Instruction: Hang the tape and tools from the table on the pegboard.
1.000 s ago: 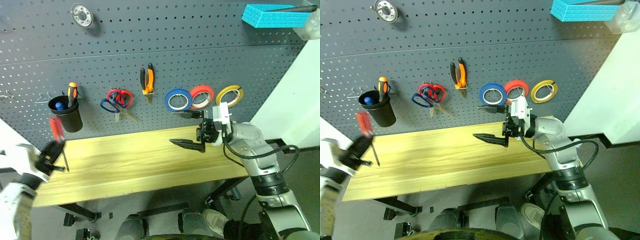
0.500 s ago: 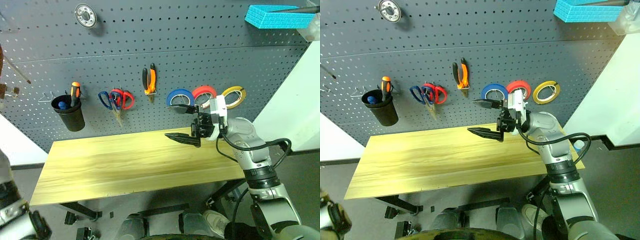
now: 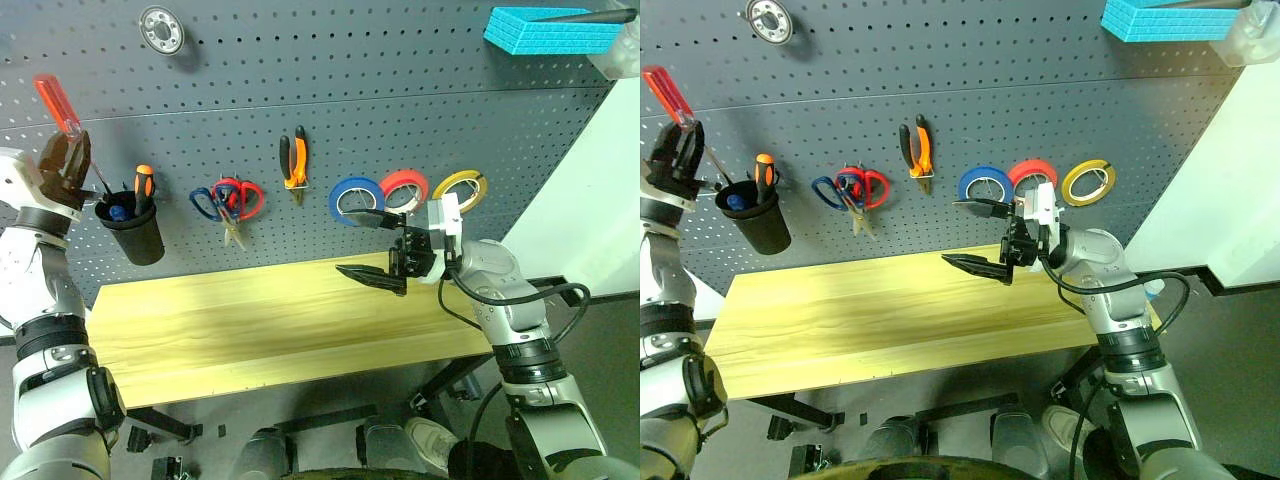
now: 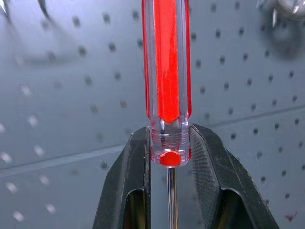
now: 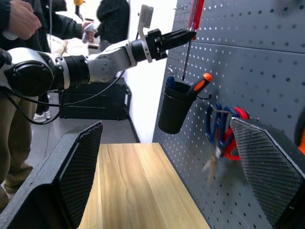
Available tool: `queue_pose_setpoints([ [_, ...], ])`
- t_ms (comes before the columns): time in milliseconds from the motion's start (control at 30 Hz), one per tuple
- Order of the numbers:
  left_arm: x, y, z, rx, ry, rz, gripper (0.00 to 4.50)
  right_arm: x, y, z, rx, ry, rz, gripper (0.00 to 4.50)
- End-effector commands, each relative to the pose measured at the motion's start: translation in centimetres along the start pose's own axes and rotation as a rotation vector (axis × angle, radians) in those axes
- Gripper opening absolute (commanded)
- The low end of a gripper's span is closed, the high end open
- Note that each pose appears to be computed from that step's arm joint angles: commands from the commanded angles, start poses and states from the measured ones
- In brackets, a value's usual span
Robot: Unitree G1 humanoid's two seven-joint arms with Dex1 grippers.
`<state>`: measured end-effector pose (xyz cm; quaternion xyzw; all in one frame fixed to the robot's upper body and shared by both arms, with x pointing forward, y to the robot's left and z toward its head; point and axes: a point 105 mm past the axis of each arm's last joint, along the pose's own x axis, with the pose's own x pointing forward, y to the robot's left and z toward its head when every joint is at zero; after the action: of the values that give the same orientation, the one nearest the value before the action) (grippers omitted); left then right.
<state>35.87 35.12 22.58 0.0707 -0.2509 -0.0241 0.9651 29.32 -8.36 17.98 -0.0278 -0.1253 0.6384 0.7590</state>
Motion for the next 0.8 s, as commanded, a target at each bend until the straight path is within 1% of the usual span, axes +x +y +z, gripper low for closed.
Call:
queue_pose_setpoints([
  [33,0.4,-0.2,0.3,-0.009,-0.026,-0.016,0.80,-0.3,-0.1,1.4,-0.063,-0.012,-0.005,4.50],
  [67,0.4,-0.3,0.0,-0.029,-0.019,-0.019,0.80,-0.3,-0.1,1.4,-0.063,-0.010,-0.006,4.50],
  [100,0.3,-0.3,-0.2,-0.041,-0.017,-0.018,1.53,-0.3,-0.1,1.3,-0.064,-0.009,-0.006,4.50],
  [133,0.3,-0.3,-0.3,-0.055,-0.018,-0.017,1.79,-0.3,-0.1,1.3,-0.064,-0.007,-0.006,4.50],
  [300,-0.3,0.1,-0.4,-0.021,-0.018,0.013,3.49,-0.4,-0.2,1.3,-0.065,-0.002,-0.002,4.50],
  [333,-0.5,0.4,-0.3,-0.019,-0.021,0.027,3.73,-0.3,-0.2,1.3,-0.066,-0.002,-0.001,4.50],
  [400,-0.9,1.1,-0.1,-0.043,-0.028,0.056,3.73,-0.3,-0.2,1.3,-0.066,-0.002,0.001,4.50],
  [467,-1.5,1.7,0.8,-0.041,-0.039,0.060,3.73,-0.3,-0.2,1.3,-0.066,-0.001,0.002,4.50],
  [600,-2.8,2.8,4.6,-0.023,-0.129,0.081,3.73,-0.9,-0.2,0.6,-0.052,0.024,-0.014,4.50],
  [667,-3.6,1.9,6.3,-0.008,-0.138,0.034,3.73,-1.6,-0.3,0.0,-0.043,0.049,-0.031,4.50],
  [700,-4.2,1.1,6.9,-0.011,-0.129,-0.011,3.73,-2.0,-0.4,-0.5,-0.039,0.065,-0.042,4.50],
  [767,-5.3,-0.7,7.4,-0.005,-0.096,-0.084,3.73,-2.7,-0.7,-1.3,-0.032,0.090,-0.068,4.50],
  [800,-6.1,-1.8,7.2,0.005,-0.059,-0.122,3.73,-3.3,-0.9,-1.8,-0.030,0.110,-0.087,4.50],
])
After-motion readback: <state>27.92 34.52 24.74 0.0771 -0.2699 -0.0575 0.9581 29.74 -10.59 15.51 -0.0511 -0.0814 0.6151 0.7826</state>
